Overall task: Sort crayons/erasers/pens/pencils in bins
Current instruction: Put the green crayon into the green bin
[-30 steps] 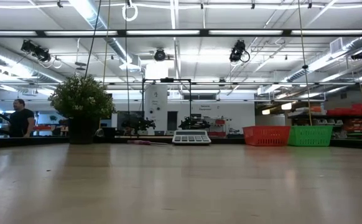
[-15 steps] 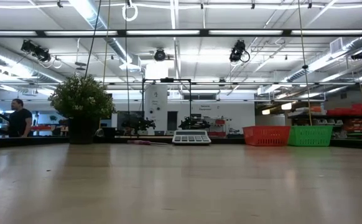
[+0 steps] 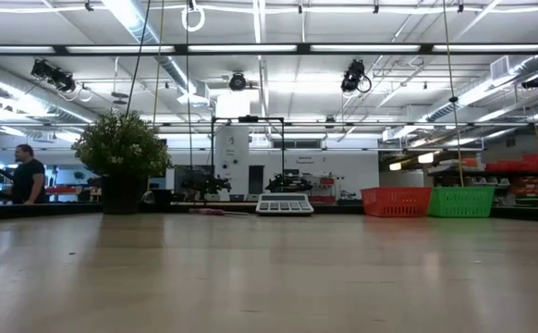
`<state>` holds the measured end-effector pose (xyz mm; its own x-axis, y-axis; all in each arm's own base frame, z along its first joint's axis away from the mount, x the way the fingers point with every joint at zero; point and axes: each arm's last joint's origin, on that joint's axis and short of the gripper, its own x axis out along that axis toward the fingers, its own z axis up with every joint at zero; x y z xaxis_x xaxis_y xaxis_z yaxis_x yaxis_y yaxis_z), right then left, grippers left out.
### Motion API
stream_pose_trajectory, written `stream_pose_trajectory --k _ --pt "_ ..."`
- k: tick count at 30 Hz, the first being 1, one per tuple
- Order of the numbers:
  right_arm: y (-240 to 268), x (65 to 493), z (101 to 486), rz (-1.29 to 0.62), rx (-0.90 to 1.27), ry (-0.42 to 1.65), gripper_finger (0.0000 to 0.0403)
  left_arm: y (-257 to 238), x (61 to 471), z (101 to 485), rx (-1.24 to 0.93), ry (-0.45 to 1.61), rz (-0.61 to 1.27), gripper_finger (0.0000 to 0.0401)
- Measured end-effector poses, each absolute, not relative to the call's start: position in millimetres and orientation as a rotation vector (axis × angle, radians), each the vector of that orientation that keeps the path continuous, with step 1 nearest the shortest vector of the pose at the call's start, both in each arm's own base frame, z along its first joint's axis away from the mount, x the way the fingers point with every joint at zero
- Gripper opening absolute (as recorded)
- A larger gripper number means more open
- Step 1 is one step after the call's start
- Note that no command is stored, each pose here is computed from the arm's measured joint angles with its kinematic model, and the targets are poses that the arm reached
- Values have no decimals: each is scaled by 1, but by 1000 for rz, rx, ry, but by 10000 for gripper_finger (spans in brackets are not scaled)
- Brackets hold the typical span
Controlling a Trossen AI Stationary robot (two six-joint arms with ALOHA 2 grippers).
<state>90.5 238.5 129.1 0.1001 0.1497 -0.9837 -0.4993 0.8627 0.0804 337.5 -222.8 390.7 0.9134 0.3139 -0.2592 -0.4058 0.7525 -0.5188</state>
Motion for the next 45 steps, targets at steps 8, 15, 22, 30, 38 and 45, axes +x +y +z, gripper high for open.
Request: stream_pose_trajectory --k 8,15,22,30,38,45 --pt "238 91 129 459 -271 1404 73 -223 337 391 -602 160 395 9" --pt "238 90 129 437 -245 1413 47 -223 337 391 -603 159 395 18" --pt "238 90 129 435 -245 1415 44 -223 337 391 -603 159 395 9" --pt "239 90 134 423 -263 1451 43 -223 337 391 -603 160 394 20" --pt "249 94 147 444 -238 1425 42 -223 337 391 -601 160 394 13" --pt "251 104 160 414 -244 1422 42 -224 337 391 -592 162 391 15"
